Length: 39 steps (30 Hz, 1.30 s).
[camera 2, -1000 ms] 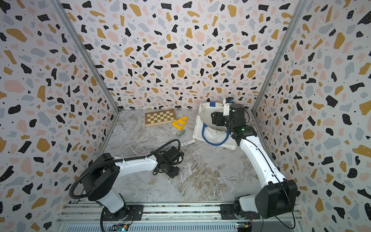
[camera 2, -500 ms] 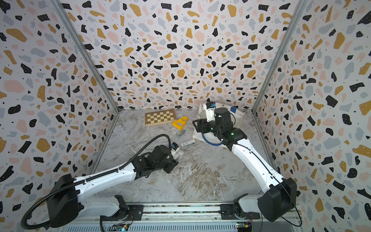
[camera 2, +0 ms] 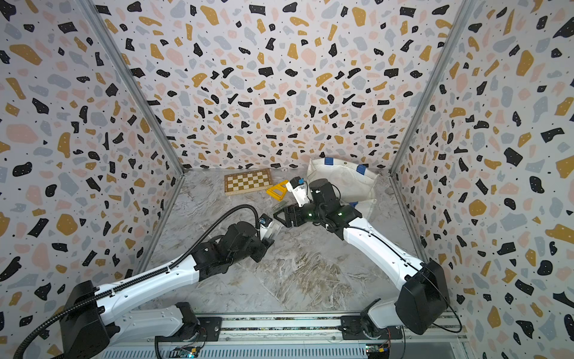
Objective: Put the compass set into the canvas bag
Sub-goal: Pick up the compass set at the center of the board, then place the compass set in the canvas bag.
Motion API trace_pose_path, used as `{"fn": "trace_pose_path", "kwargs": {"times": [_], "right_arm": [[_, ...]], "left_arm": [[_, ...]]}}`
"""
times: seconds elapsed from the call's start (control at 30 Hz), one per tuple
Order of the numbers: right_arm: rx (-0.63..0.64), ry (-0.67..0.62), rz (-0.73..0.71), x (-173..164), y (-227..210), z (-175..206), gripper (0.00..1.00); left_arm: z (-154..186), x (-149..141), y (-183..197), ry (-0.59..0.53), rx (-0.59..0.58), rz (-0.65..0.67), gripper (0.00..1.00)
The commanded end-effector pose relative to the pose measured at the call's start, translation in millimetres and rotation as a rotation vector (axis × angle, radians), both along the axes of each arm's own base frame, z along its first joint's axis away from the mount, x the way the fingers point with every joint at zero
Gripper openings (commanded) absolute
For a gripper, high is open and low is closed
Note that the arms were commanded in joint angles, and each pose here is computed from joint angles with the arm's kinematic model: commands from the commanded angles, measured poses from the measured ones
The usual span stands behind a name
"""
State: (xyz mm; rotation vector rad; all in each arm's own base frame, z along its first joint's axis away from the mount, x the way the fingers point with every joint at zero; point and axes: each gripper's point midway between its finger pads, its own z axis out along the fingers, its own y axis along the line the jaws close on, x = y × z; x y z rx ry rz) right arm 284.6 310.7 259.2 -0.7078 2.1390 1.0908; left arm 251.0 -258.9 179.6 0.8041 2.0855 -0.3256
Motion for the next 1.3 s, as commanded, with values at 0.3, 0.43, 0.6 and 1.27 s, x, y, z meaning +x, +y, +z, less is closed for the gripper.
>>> {"fn": "trace_pose_path", "kwargs": {"times": [0.3, 0.43, 0.6, 1.27], "right_arm": [[0.119, 0.122, 0.156, -29.5, 24.2, -12.7, 0.73], [0.138, 0.146, 0.164, -28.4, 28.4, -18.0, 0.64], [0.139, 0.152, 0.159, -24.9, 30.8, -21.9, 0.53], [0.043, 0.045, 0.016, -3.3, 14.1, -16.6, 0.00]], "left_arm": [[38.9, 9.1, -7.8, -0.097, -0.086, 0.005, 0.20], [38.4, 8.2, -7.8, -0.092, -0.091, 0.003, 0.20], [35.9, 7.0, -7.6, -0.083, -0.089, 0.001, 0.20], [32.2, 3.5, -5.5, -0.057, -0.101, 0.013, 0.69]]}}
